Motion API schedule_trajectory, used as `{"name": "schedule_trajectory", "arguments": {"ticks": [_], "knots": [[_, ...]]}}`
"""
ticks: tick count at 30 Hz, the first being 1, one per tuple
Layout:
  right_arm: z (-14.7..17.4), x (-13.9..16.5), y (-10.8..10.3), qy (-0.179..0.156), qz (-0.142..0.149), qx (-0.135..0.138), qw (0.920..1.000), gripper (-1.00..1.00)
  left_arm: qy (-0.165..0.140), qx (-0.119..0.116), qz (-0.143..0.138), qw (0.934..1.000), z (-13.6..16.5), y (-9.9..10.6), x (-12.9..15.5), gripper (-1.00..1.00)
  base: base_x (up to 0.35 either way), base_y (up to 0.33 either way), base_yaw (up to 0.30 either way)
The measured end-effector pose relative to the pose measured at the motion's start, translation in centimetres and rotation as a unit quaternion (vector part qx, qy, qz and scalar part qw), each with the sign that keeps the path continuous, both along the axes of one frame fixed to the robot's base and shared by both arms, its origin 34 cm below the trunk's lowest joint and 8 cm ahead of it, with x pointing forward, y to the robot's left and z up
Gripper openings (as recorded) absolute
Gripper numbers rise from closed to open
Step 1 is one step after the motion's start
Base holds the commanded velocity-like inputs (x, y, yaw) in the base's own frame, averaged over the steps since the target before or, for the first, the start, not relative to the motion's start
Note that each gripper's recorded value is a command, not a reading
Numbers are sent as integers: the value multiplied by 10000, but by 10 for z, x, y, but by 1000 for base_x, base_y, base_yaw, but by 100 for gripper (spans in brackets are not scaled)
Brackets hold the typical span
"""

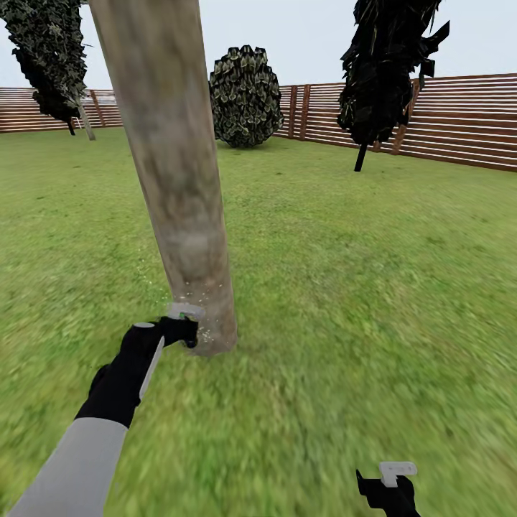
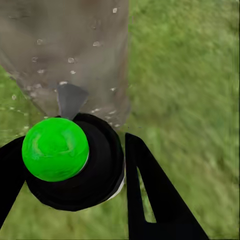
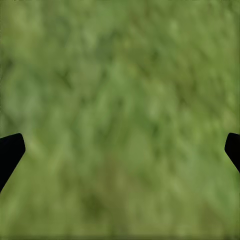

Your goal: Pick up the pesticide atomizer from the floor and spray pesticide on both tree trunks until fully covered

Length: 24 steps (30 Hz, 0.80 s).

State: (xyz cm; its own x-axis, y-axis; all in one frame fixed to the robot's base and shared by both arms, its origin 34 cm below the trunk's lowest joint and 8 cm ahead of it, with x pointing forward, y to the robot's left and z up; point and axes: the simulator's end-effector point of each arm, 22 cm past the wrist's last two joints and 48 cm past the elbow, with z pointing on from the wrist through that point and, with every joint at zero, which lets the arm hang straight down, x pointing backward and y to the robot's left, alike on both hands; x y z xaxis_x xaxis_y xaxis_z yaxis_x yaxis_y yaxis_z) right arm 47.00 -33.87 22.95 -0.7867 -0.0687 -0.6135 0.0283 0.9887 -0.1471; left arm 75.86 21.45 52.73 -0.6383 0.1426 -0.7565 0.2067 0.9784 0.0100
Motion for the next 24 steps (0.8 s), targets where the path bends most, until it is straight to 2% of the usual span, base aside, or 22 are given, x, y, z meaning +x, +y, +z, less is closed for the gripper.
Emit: {"name": "schedule_trajectory", "arguments": {"ticks": [2,5,6,7,9,13,16,19,21,22,24], "knots": [[0,0,0,-2,0,1,10000,100,-44,-110,-133,9998,10,-26,0,-100,0,0,0],[0,0,0,-2,1,1,10000,100,-113,-73,-91,9999,23,-22,1,-100,0,0,0],[0,0,0,-1,1,1,10000,100,-142,-57,-32,9999,26,-16,3,-100,0,0,0],[0,0,0,-1,2,1,10000,100,-179,-62,202,9996,30,7,5,-100,0,0,0],[0,0,0,-2,2,1,10000,100,-187,-115,455,9987,32,35,6,-100,0,0,0],[0,0,0,-2,2,0,10000,100,-171,-14,474,9987,35,75,4,-100,0,0,0],[0,0,0,-2,1,0,10000,100,-164,-8,539,9984,36,90,3,-100,0,0,0],[0,0,0,-1,1,0,10000,100,-209,-80,540,9983,42,87,3,-100,0,0,0],[0,0,0,-2,1,0,10000,100,-107,-121,526,9985,48,79,-1,-100,0,0,0],[0,0,0,-2,0,0,10000,100,-12,-169,403,9990,53,61,-5,-100,0,0,0],[0,0,0,-2,0,1,10000,100,-36,-143,236,9996,61,42,-5,-100,0,0,0]]}}
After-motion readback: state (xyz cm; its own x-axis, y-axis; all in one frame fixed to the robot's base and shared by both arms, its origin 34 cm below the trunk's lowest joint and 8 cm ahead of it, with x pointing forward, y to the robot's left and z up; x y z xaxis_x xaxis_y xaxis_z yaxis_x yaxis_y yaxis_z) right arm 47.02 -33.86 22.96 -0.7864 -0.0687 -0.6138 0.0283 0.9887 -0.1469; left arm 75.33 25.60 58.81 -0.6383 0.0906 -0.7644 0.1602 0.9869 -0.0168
